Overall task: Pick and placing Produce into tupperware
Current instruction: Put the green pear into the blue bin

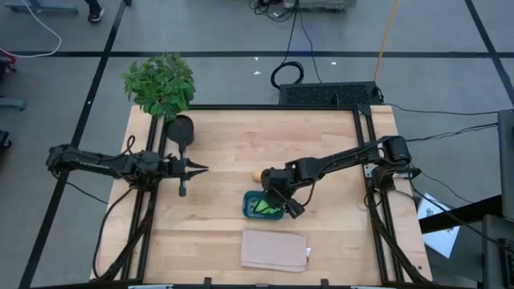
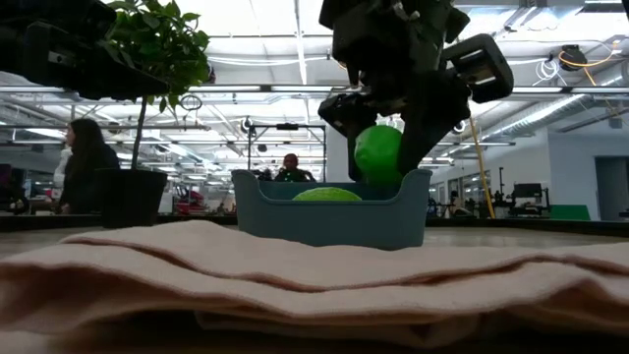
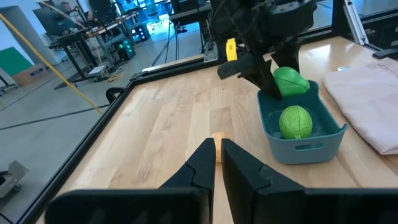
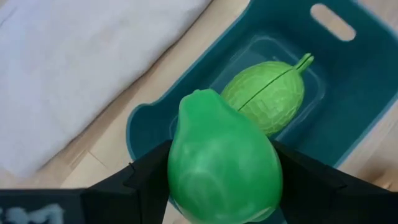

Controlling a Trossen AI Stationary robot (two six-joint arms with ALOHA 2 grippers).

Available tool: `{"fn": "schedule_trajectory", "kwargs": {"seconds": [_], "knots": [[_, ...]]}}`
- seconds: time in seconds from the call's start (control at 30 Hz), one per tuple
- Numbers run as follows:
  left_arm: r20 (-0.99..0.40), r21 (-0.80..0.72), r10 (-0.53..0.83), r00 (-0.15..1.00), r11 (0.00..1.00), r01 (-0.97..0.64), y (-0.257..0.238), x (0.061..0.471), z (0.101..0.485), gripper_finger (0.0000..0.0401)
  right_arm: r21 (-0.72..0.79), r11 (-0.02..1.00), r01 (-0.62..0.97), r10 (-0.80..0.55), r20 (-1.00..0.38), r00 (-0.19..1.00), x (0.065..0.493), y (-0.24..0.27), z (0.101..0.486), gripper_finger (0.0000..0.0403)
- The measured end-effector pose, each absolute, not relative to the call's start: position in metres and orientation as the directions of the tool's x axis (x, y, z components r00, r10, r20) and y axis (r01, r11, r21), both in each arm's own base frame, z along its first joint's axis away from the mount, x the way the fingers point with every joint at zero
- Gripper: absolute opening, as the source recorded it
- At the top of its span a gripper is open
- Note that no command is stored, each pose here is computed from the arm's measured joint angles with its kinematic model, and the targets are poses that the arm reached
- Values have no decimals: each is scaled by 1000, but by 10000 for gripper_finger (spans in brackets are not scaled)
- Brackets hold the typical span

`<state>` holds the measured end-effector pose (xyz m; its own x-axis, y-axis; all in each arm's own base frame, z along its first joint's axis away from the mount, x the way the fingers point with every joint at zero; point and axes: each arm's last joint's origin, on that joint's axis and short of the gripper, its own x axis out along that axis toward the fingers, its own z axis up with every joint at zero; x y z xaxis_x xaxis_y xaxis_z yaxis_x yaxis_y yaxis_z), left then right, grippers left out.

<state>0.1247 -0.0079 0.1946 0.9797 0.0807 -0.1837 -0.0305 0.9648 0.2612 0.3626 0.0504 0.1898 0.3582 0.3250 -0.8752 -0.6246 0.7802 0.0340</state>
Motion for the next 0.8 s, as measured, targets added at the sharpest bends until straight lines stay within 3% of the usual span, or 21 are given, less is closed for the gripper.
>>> {"fn": "schedule_trajectory", "kwargs": {"seconds": [0.3, 0.8], "knots": [[-185, 262, 81, 979, 965, -30, -8, 125, 195, 31, 98, 855, -509, 328, -862, 385, 366, 51, 192, 231], [-189, 263, 81, 979, 964, -29, -8, 125, 194, 31, 150, 866, -477, 360, -848, 388, 366, 54, 193, 231]]}}
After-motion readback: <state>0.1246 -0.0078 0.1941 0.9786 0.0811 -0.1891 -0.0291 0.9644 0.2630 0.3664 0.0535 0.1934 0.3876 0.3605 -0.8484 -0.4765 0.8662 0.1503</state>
